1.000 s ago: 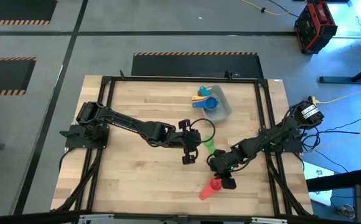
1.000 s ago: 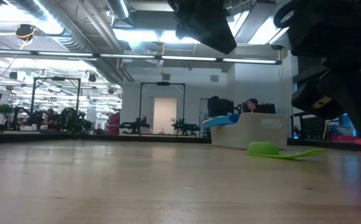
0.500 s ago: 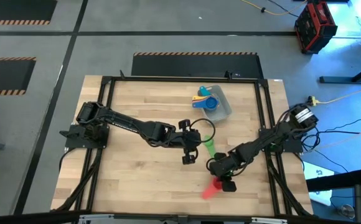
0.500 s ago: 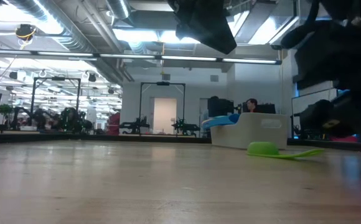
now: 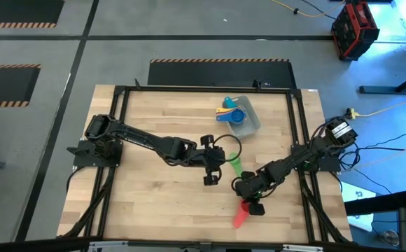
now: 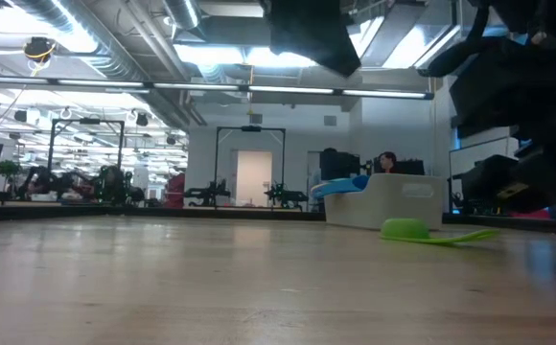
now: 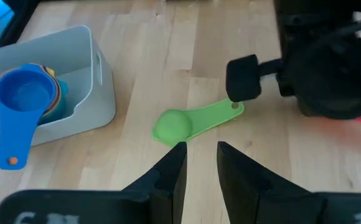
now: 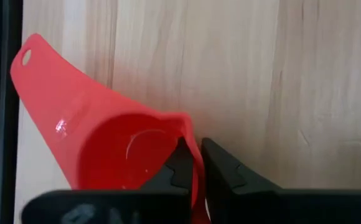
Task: Nest measuring cups in basket
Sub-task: Stack the red measuring cup on top of the blue measuring cup into the gray bin
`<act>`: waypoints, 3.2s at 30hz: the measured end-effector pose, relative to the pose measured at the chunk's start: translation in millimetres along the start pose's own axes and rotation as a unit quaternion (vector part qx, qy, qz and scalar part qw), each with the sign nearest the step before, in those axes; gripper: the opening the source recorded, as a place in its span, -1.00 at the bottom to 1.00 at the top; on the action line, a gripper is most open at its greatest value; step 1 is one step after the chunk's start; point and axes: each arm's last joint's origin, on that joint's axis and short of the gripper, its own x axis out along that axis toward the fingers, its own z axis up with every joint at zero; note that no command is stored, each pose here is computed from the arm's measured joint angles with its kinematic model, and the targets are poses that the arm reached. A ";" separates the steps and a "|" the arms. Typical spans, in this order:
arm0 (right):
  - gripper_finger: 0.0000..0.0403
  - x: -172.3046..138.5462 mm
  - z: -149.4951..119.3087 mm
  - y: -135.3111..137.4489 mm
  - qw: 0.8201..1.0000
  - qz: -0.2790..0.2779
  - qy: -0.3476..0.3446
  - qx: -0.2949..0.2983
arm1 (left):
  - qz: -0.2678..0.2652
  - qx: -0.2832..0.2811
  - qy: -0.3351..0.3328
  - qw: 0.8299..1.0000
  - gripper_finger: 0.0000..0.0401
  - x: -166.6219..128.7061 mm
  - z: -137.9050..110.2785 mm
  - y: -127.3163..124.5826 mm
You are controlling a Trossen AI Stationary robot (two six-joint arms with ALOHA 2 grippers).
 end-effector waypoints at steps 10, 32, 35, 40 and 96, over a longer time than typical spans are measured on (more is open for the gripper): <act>-0.89 -21.7 7.8 -0.4 0.999 0.012 -0.037 0.028 | 0.006 0.061 -0.027 0.998 -0.59 -60.0 11.0 -2.5; -0.90 -157.8 28.2 -45.2 0.943 -0.040 -0.306 0.124 | -0.031 -0.045 -0.170 0.984 -0.59 -53.8 -126.5 28.1; -0.89 -174.2 27.8 -57.8 0.923 -0.072 -0.348 0.150 | -0.024 -0.063 -0.162 0.985 -0.59 -48.3 -136.2 31.6; -0.88 -193.1 26.3 -80.7 0.888 -0.142 -0.394 0.188 | -0.015 -0.068 -0.158 0.985 -0.59 -45.8 -138.7 36.5; -0.78 -166.7 20.8 -238.2 0.861 -0.361 -0.250 0.256 | -0.010 -0.072 -0.165 0.984 -0.59 -45.3 -137.2 38.8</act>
